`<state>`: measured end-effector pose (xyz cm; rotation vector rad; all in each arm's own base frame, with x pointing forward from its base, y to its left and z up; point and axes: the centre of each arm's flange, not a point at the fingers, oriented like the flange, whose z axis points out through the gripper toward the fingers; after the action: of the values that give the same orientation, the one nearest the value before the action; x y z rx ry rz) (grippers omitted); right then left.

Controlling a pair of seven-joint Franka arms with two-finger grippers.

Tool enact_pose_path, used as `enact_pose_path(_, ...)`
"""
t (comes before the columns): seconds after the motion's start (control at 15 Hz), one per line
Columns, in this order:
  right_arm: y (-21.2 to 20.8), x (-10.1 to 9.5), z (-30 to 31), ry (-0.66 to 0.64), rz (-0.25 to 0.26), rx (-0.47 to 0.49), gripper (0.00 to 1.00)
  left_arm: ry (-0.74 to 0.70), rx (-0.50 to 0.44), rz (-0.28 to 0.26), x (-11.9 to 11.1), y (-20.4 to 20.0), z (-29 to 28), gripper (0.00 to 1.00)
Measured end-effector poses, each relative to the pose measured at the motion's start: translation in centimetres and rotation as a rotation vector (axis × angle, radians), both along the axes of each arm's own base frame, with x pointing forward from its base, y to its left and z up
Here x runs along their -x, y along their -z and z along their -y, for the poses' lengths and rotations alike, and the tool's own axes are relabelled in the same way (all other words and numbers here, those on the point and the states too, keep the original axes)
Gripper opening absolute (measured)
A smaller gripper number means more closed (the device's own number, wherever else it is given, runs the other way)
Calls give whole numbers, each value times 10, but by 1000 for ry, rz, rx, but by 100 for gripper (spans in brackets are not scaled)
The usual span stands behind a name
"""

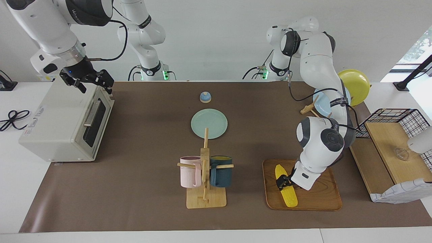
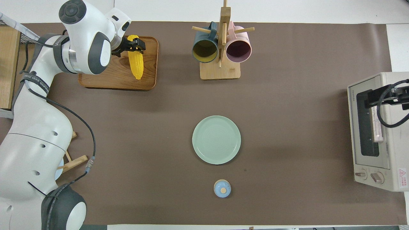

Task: Put corn in oven
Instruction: 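Grasp the corn with the left gripper and lift it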

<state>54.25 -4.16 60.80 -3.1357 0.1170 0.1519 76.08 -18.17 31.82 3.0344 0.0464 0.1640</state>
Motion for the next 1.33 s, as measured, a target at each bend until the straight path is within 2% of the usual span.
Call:
enact_pose_path(0.2,0,0,0,0,0,0,100,6,-6,5,0,-1,5,98)
enact_pose_path(0.27,0,0,0,0,0,0,100,6,-9,6,0,-1,5,94)
enact_pose_path(0.8,0,0,0,0,0,0,100,-1,-17,7,-1,-1,0,85)
enact_pose_path(0.93,0,0,0,0,0,0,100,0,-17,7,-1,0,0,73)
enact_pose_path(1.13,0,0,0,0,0,0,100,1,-17,4,-1,2,1,70)
enact_pose_path(1.2,0,0,0,0,0,0,100,1,-17,4,-1,2,1,62)
enact_pose_path(1.27,0,0,0,0,0,0,100,1,-17,3,-1,3,1,62)
enact_pose_path(1.33,0,0,0,0,0,0,100,1,-17,4,-1,2,1,58)
